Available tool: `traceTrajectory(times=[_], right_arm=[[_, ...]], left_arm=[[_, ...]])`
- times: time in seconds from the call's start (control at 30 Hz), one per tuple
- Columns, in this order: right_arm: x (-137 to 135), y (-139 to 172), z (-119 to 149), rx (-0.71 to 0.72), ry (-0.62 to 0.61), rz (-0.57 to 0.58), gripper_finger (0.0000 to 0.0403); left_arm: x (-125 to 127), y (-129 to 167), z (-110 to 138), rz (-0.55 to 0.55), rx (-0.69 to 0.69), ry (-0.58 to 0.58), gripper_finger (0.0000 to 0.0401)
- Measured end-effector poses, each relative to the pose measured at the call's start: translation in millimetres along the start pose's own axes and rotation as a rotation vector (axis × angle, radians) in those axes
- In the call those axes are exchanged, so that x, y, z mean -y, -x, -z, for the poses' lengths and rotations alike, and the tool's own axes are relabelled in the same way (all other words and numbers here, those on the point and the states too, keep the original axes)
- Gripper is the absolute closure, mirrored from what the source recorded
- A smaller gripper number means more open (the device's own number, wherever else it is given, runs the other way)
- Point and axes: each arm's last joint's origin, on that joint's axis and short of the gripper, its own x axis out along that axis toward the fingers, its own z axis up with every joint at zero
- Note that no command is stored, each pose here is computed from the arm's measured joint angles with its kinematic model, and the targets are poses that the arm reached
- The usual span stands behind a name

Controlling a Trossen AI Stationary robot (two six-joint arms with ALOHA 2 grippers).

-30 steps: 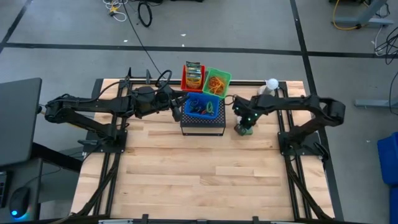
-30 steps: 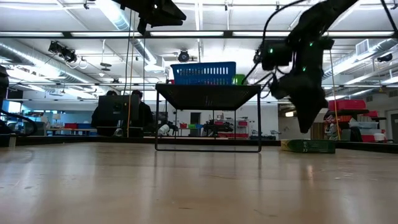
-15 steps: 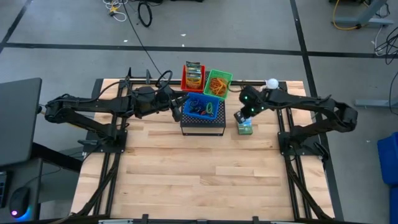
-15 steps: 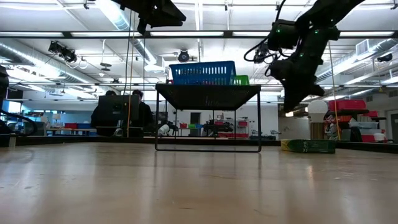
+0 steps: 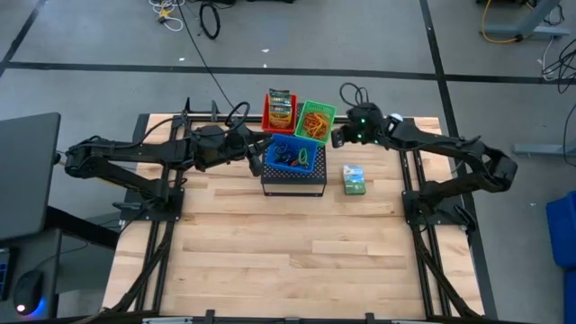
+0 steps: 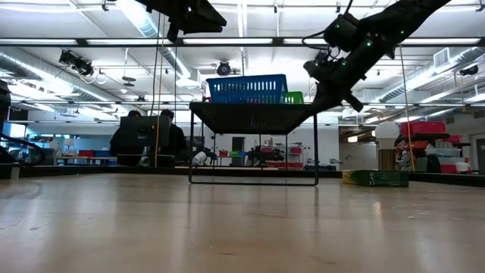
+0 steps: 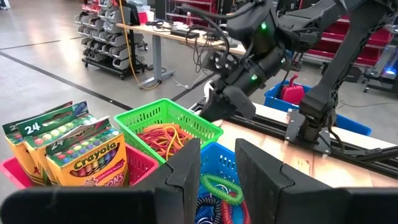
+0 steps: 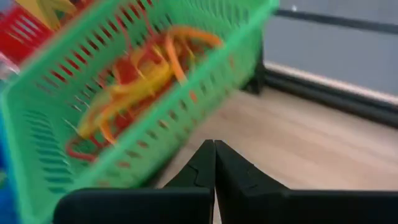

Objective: Pick & Place Office Desk Supplies
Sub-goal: Adjust the green bin

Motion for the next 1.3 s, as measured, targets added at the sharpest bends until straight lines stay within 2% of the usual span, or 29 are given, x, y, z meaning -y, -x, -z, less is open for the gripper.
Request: traceTrajectory(times=[0.13, 0.43, 0.77, 0.97, 1.3], right_arm=[[-1, -3, -8, 0.071, 0.015, -0.028, 0.0399], [-1, -27, -8, 0.077, 0.054, -0.065, 0.0399], [-3, -27, -16, 0.159, 0.081, -0.084, 0.0398], [5, -22, -19, 0.141, 0.081, -0.103, 0.0397], [10, -21, -21, 0.113, 0.069, -0.133, 0.0354]], left_arm=[[0, 0, 0, 0.0, 0.0, 0.0, 0.0292], [0, 0, 0, 0.0, 0.0, 0.0, 0.0292], [0, 0, 1, 0.0, -0.005, -0.002, 0.0292], [0, 0, 1, -0.001, -0.007, -0.003, 0.0292], [0, 0, 1, -0.001, -0.014, -0.006, 0.0292]])
